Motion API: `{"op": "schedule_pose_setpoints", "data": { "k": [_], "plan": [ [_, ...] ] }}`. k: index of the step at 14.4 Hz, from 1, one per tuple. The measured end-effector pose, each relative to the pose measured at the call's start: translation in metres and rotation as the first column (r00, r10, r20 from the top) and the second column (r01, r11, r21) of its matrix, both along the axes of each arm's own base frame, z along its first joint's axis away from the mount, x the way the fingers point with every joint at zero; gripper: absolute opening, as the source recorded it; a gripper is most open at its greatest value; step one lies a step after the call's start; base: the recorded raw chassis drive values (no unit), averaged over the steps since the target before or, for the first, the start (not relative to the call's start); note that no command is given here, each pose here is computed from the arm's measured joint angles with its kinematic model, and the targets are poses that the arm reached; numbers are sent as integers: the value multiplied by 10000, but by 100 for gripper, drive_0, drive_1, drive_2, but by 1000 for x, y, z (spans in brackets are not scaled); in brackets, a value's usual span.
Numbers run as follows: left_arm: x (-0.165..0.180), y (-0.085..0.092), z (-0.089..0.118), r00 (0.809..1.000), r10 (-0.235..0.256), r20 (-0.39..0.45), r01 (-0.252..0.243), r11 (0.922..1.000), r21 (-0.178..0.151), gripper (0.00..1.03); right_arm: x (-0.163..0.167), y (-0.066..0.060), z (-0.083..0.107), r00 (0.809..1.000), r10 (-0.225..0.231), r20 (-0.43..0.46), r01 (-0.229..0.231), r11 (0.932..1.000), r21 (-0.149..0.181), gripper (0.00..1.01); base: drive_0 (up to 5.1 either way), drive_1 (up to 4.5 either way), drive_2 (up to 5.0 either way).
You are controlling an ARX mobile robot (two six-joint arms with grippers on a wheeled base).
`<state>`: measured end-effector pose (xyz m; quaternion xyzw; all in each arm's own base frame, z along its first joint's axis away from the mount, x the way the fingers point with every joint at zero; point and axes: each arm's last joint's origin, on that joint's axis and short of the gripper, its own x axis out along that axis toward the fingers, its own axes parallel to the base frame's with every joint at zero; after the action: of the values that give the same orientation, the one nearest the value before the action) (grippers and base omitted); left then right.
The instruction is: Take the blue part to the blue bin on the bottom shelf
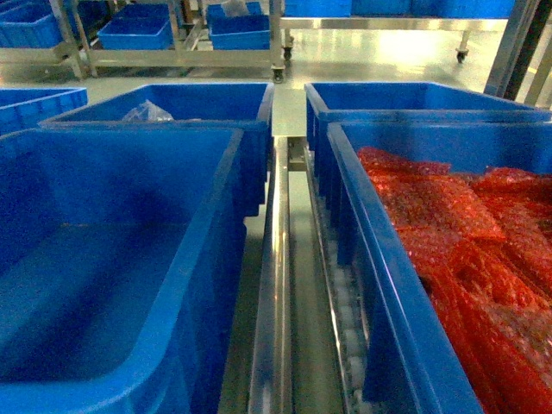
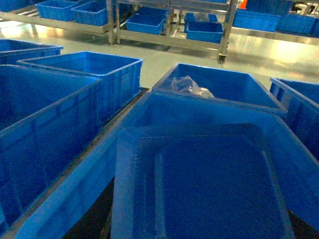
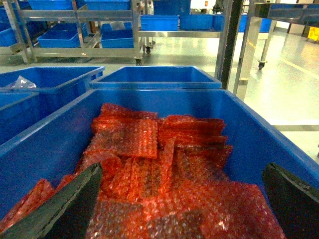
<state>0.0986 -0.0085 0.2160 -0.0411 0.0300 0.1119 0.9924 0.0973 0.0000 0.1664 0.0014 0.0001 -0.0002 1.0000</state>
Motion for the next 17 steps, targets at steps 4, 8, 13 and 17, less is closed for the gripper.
{"op": "schedule_pose_setpoints", "data": {
  "k": [4, 8, 13, 17],
  "plan": [
    [0, 0, 0, 10000, -11, -15, 11, 10000, 2, 43, 0, 0, 0, 10000, 0, 34, 0, 10000, 0, 98, 3, 173, -168],
    [0, 0, 0, 10000, -8, -11, 8, 10000, 2, 43, 0, 0, 0, 10000, 0, 11, 0, 10000, 0, 98, 0, 0, 0],
    [0, 0, 0, 10000, -8, -4, 8, 10000, 0, 43, 0, 0, 0, 10000, 0, 11, 0, 10000, 0, 98, 0, 0, 0],
    [0, 0, 0, 10000, -8, -4, 8, 10000, 0, 43, 0, 0, 0, 10000, 0, 11, 0, 10000, 0, 98, 0, 0, 0]
  ]
}}
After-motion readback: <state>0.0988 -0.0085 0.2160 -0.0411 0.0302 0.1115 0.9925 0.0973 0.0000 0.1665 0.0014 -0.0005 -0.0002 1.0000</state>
